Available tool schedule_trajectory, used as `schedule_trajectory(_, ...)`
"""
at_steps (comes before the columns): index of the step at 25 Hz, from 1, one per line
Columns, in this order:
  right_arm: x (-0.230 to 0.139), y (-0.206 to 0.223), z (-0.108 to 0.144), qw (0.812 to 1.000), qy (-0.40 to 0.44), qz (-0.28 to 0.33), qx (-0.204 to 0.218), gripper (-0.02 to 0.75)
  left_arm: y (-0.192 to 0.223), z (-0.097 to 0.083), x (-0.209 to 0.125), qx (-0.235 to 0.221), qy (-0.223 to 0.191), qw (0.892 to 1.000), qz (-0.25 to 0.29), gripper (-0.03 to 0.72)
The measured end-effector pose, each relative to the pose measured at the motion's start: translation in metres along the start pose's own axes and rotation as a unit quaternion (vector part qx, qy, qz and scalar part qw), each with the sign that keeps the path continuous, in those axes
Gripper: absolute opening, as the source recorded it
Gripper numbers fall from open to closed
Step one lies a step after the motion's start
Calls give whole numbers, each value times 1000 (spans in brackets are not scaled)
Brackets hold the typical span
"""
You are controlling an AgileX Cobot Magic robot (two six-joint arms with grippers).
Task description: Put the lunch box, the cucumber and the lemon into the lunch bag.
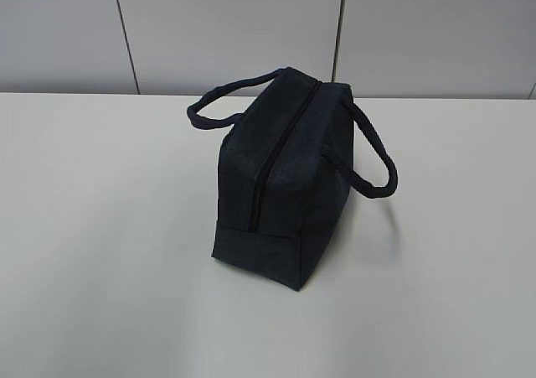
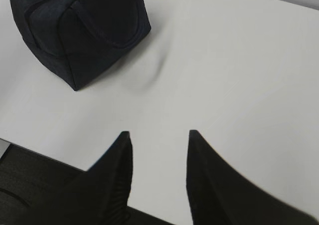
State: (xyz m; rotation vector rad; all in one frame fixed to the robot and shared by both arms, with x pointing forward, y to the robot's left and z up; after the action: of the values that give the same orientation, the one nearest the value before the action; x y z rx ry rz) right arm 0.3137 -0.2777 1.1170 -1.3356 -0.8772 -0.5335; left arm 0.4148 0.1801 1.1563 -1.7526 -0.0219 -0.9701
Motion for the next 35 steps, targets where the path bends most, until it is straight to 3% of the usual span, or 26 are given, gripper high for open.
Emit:
schedule_trajectory(14, -21, -21, 6, 999, 12, -32, 12, 278, -18, -6, -74, 3, -1, 998, -70, 302)
schedule_trajectory(23, -21, -20, 8, 999, 18, -32, 20, 426, -9, -7, -127, 6, -1, 995, -96, 302)
schedule_trajectory(31, -46, 6, 8, 999, 22, 21, 22, 443, 3, -7, -170, 6, 0, 994, -107, 302)
schedule_trajectory(35, -62, 9, 8, 1000, 9, 6, 21, 443, 6, -7, -186, 9, 4, 993, -120, 302)
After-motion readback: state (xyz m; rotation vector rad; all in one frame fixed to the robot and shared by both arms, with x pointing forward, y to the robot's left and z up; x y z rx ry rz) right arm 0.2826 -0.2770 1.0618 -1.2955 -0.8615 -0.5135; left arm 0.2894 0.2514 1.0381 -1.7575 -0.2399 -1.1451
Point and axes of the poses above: a point on each arm's last joint axis where the gripper is mounted, y pointing out along that axis toward the gripper, z along the wrist's bending axis when the last joint is at zero, x = y × z, the point moved 5 cm from there along y, pointing out along that axis toward the gripper, and after that the axes turned 4 degrees about y, right-handed, at the moved point
